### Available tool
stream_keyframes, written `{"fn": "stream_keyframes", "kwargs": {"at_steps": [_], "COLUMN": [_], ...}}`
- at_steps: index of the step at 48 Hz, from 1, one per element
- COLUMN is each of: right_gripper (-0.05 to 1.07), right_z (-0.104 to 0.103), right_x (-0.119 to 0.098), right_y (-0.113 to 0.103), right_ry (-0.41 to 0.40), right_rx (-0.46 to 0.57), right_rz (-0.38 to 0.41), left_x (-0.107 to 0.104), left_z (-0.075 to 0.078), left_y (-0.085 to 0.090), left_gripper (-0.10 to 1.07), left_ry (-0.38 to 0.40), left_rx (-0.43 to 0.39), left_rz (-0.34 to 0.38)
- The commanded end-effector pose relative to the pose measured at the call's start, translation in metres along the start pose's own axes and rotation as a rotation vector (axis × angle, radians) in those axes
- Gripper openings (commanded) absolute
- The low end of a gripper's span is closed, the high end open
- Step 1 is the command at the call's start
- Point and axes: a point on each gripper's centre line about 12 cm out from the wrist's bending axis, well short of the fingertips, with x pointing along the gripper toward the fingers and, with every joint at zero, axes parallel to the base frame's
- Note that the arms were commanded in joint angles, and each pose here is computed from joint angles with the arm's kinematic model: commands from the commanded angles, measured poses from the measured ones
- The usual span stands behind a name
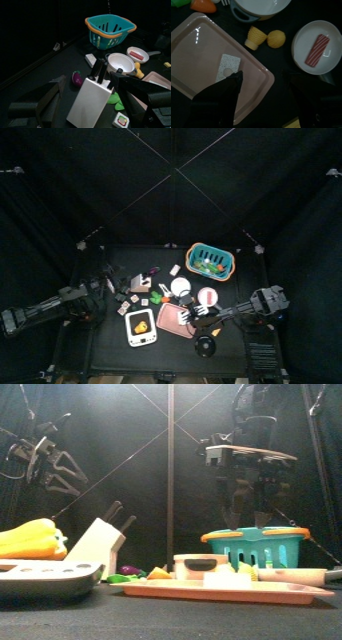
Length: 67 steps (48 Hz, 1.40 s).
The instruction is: Grab salmon
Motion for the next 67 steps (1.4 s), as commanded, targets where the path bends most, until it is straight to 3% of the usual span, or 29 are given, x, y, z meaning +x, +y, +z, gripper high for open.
{"fn": "stream_keyframes", "kwargs": {"at_steps": [1, 14, 27, 36, 44, 67], "right_gripper": [0.94, 0.94, 0.94, 0.94, 0.94, 0.94], "right_z": [0.014, 0.024, 0.024, 0.019, 0.019, 0.011], "right_x": [-0.018, -0.002, 0.037, 0.074, 0.087, 0.111], "right_y": [-0.013, -0.049, -0.088, -0.115, -0.123, -0.128], "right_ry": [-0.009, 0.038, 0.077, 0.100, 0.111, 0.151], "right_rx": [0.053, 0.113, 0.210, 0.266, 0.292, 0.286], "right_rz": [0.006, -0.048, 0.086, 0.109, 0.118, 0.024], "left_x": [0.001, 0.001, 0.001, 0.001, 0.001, 0.001], "left_z": [0.005, 0.006, 0.006, 0.005, 0.005, 0.005], "left_y": [-0.001, 0.000, 0.000, 0.000, 0.000, -0.001], "left_gripper": [1.02, 1.02, 1.03, 1.02, 1.02, 1.02], "left_ry": [-0.012, -0.013, -0.013, -0.010, -0.011, -0.012], "left_rx": [0.000, 0.001, 0.001, 0.001, 0.003, 0.004], "left_rz": [-0.002, -0.001, -0.001, -0.001, 0.000, -0.005]}}
